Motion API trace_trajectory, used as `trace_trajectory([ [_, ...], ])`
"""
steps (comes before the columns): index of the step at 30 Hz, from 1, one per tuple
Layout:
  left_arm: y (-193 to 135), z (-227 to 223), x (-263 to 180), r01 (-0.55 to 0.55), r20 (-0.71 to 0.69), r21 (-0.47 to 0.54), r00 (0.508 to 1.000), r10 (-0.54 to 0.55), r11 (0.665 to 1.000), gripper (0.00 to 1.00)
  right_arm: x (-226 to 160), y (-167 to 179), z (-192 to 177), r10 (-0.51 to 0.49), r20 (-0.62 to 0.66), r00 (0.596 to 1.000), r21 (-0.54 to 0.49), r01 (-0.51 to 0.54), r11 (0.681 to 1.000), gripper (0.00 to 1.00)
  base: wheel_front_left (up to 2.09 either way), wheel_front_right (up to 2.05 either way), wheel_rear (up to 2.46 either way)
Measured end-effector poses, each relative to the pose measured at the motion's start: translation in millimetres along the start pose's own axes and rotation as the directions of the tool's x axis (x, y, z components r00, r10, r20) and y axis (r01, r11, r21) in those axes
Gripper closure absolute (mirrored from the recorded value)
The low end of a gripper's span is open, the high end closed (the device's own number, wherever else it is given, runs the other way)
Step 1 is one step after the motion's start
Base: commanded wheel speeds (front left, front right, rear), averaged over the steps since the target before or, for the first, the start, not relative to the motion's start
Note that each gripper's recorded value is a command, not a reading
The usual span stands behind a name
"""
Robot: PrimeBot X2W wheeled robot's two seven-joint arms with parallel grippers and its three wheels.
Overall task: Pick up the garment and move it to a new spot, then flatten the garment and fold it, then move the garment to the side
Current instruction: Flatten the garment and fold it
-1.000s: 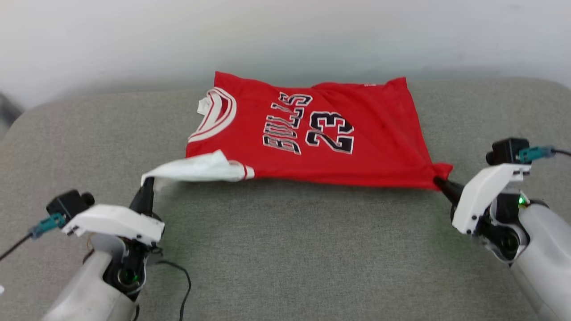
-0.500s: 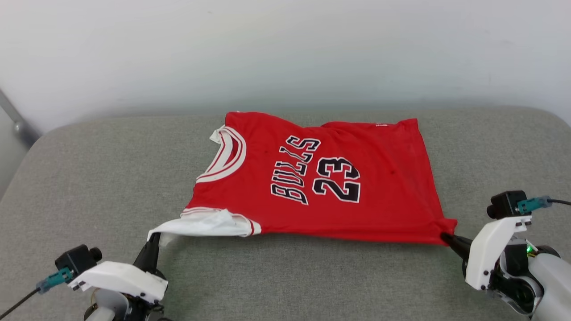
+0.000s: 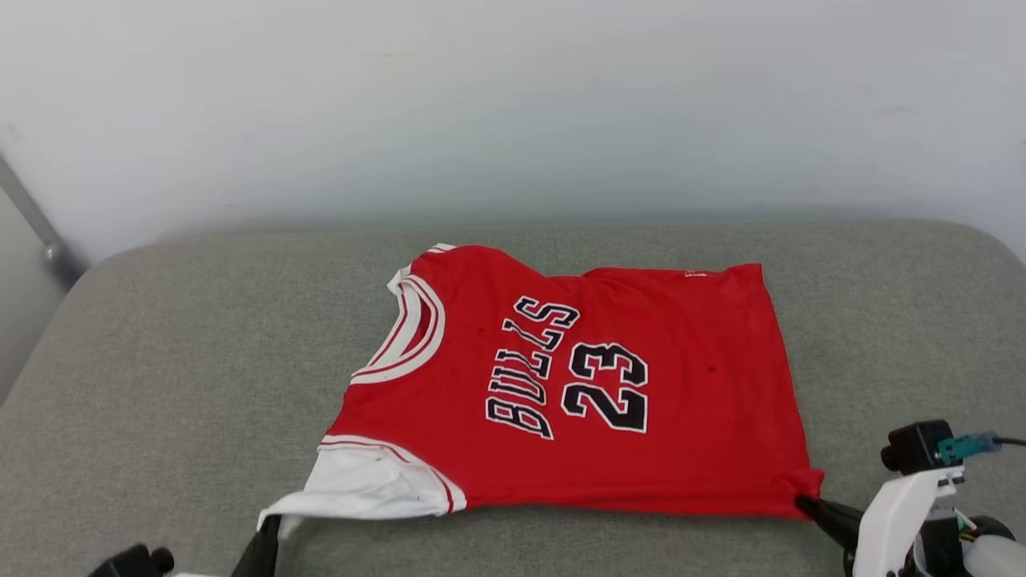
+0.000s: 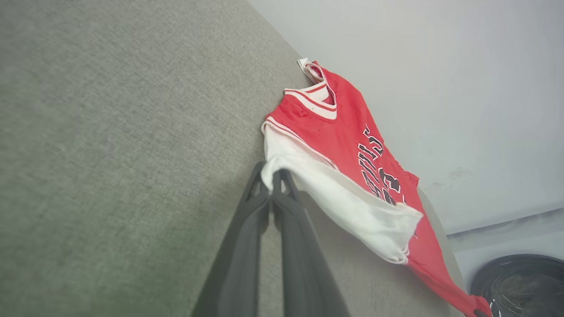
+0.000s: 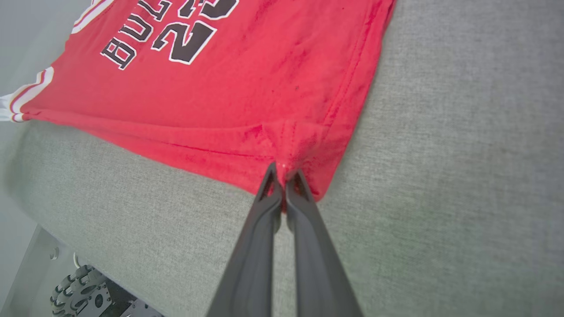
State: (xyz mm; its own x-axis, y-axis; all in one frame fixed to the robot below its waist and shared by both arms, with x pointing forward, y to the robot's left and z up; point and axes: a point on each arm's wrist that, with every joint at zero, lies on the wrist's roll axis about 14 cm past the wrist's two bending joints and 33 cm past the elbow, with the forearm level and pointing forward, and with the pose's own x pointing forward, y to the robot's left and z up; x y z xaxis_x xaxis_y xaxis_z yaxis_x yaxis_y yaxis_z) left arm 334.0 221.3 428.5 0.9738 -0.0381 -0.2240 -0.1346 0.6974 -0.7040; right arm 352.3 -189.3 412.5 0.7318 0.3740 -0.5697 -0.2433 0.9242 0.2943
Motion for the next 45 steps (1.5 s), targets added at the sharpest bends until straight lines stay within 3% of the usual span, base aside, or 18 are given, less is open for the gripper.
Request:
trace_trajectory([
  [14, 23.8, -24.6, -50.4, -0.058, -0.019, -0.048, 0.998, 0.057, 0.997, 1.0, -20.0, 7.9, -42.0, 0.043, -0.032, 0.999, 0.012, -0.043, 0.999, 1.0, 0.0, 0.0, 0.0],
  [27, 32.0, -22.1, -78.0, -0.091, -0.002, -0.071, 0.996, 0.091, 0.993, 1.0, -37.6, 9.5, -57.2, 0.068, -0.03, 0.997, 0.028, -0.067, 0.997, 1.0, 0.0, 0.0, 0.0],
  [38, 9.4, 10.5, -90.9, -0.033, 0.02, -0.052, 0.999, 0.034, 0.998, 1.0, -51.2, 13.1, -63.5, 0.088, -0.006, 0.996, 0.075, -0.087, 0.993, 1.0, 0.0, 0.0, 0.0],
  [45, -25.2, 40.1, -78.9, 0.048, 0.016, 0.012, 0.999, -0.048, 0.999, 1.0, -54.8, 15.4, -33.8, 0.106, 0.058, 0.993, 0.051, -0.109, 0.993, 1.0, 0.0, 0.0, 0.0],
])
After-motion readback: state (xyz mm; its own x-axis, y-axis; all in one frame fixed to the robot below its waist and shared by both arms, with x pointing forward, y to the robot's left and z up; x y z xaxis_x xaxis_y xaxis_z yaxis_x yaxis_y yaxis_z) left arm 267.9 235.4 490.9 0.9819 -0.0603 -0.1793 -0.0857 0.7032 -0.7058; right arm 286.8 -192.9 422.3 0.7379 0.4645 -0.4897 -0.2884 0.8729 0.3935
